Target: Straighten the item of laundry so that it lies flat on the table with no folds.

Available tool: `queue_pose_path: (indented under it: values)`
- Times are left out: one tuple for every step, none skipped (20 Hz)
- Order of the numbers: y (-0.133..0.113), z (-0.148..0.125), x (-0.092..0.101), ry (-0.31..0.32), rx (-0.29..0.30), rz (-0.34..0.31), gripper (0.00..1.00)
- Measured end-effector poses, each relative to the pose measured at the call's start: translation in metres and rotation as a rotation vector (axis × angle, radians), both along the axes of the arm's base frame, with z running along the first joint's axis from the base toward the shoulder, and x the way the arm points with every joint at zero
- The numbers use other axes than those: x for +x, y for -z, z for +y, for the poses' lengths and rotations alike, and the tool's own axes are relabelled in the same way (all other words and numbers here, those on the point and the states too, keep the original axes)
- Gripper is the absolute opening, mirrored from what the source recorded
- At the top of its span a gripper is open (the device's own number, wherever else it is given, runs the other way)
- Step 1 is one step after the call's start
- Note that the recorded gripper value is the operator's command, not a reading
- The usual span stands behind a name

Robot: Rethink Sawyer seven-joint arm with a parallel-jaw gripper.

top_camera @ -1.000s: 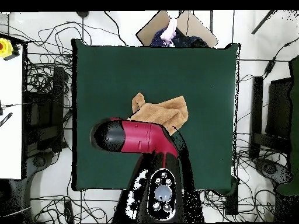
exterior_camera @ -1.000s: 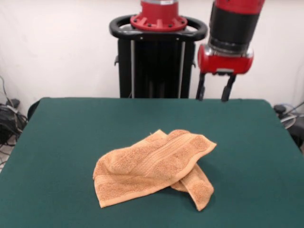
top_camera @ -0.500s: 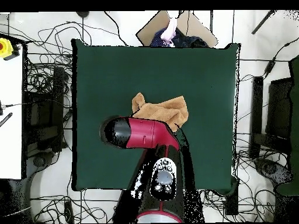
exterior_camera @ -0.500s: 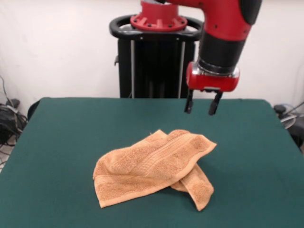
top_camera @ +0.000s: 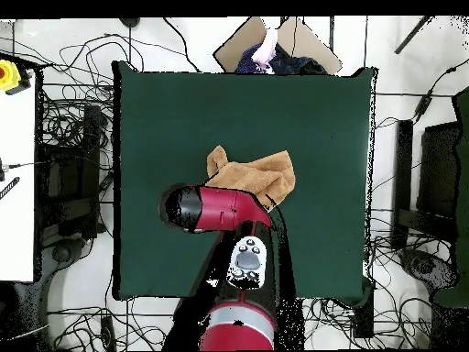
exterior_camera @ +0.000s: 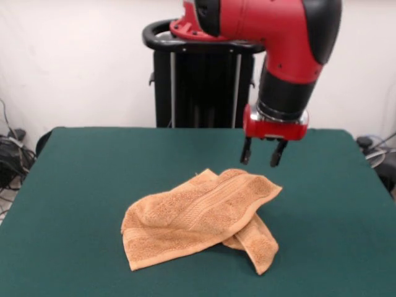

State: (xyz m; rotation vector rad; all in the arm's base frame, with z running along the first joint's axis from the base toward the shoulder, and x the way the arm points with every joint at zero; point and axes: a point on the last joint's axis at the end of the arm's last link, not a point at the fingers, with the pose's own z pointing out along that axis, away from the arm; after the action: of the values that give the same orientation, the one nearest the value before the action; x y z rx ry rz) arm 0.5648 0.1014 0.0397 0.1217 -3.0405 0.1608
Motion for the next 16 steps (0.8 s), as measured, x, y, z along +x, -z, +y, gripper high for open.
queue_pose_path:
  values:
    - [0.006, 0.003, 0.001, 0.003, 0.002, -0.003, 1.0]
    - [0.012, 0.006, 0.002, 0.005, 0.003, -0.007, 1.0]
    - [0.018, 0.01, 0.003, 0.007, 0.005, -0.012, 1.0]
    - [0.024, 0.014, 0.003, 0.008, 0.007, -0.016, 1.0]
    - [0.03, 0.019, 0.004, 0.008, 0.008, -0.02, 1.0]
    - [0.036, 0.025, 0.005, 0.008, 0.01, -0.024, 1.0]
    - [0.042, 0.031, 0.007, 0.009, 0.013, -0.027, 1.0]
    - [0.049, 0.037, 0.008, 0.009, 0.015, -0.03, 1.0]
    - [0.054, 0.042, 0.009, 0.009, 0.018, -0.032, 1.0]
    - [0.059, 0.048, 0.01, 0.009, 0.019, -0.032, 1.0]
    - [0.064, 0.053, 0.011, 0.008, 0.02, -0.032, 1.0]
    - [0.068, 0.057, 0.011, 0.007, 0.021, -0.031, 1.0]
    - [0.074, 0.064, 0.013, 0.005, 0.022, -0.031, 1.0]
    - [0.078, 0.069, 0.014, 0.004, 0.022, -0.031, 1.0]
    - [0.083, 0.074, 0.015, 0.004, 0.022, -0.032, 1.0]
    - [0.085, 0.078, 0.015, 0.006, 0.021, -0.033, 1.0]
